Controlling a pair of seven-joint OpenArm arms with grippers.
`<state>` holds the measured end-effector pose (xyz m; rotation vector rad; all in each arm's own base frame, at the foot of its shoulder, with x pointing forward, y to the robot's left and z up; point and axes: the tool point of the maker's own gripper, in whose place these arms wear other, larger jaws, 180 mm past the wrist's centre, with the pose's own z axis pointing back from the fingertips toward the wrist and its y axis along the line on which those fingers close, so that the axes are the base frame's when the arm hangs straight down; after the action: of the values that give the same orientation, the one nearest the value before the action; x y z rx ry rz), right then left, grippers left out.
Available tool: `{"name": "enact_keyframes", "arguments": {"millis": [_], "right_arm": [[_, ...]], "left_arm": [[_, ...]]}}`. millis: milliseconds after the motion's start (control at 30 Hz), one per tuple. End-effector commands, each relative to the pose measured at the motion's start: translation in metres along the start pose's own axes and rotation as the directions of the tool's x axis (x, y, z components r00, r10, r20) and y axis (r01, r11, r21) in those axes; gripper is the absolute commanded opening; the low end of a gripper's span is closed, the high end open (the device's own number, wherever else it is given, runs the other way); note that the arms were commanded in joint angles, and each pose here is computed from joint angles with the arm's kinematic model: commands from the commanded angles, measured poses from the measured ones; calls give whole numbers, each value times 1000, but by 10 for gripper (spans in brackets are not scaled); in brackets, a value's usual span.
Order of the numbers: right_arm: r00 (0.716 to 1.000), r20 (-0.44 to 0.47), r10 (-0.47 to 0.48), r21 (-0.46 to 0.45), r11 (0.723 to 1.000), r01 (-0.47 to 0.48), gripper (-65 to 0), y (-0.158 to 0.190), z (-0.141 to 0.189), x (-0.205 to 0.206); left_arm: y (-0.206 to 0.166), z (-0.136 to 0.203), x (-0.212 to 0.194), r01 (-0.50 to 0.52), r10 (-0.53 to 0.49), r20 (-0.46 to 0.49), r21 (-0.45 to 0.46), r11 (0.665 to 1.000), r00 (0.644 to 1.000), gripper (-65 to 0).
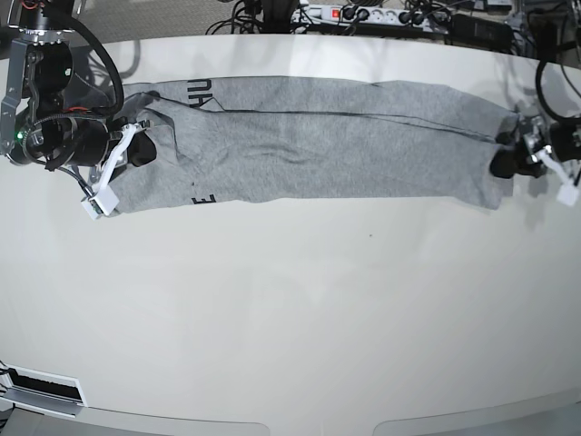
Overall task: Layout the t-shirt on the table in an organized manner, then fold the t-shirt properly
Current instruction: 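Fold the strip end with the left gripper toward the right gripper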
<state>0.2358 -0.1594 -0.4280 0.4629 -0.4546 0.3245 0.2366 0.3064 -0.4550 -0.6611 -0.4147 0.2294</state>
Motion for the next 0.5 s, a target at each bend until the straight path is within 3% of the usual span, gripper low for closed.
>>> {"name": "enact_keyframes", "arguments": {"millis": [0,100,167,300,467], "right_arm": [[999,39,20,-3,1000,-20,-650,-2,6,14],[999,39,20,-3,1000,-20,-650,-2,6,14],[999,39,20,-3,1000,-20,-650,-2,6,13],[999,42,19,0,1000,-19,-650,-2,6,14],[996,92,-4,55,999,-1,-650,8,7,23]], "left_arm": [[6,3,-12,12,-10,-75,33,999,997,-303],[-3,0,-10,-10,9,-65,-11,1000,998,-307],[-6,1,-7,-17,16,-48,-26,1000,999,-354],[-11,2,-4,12,-14,-61,-31,999,998,-640],[-15,18,17,98,-98,-43,-10,995,994,-650]]}}
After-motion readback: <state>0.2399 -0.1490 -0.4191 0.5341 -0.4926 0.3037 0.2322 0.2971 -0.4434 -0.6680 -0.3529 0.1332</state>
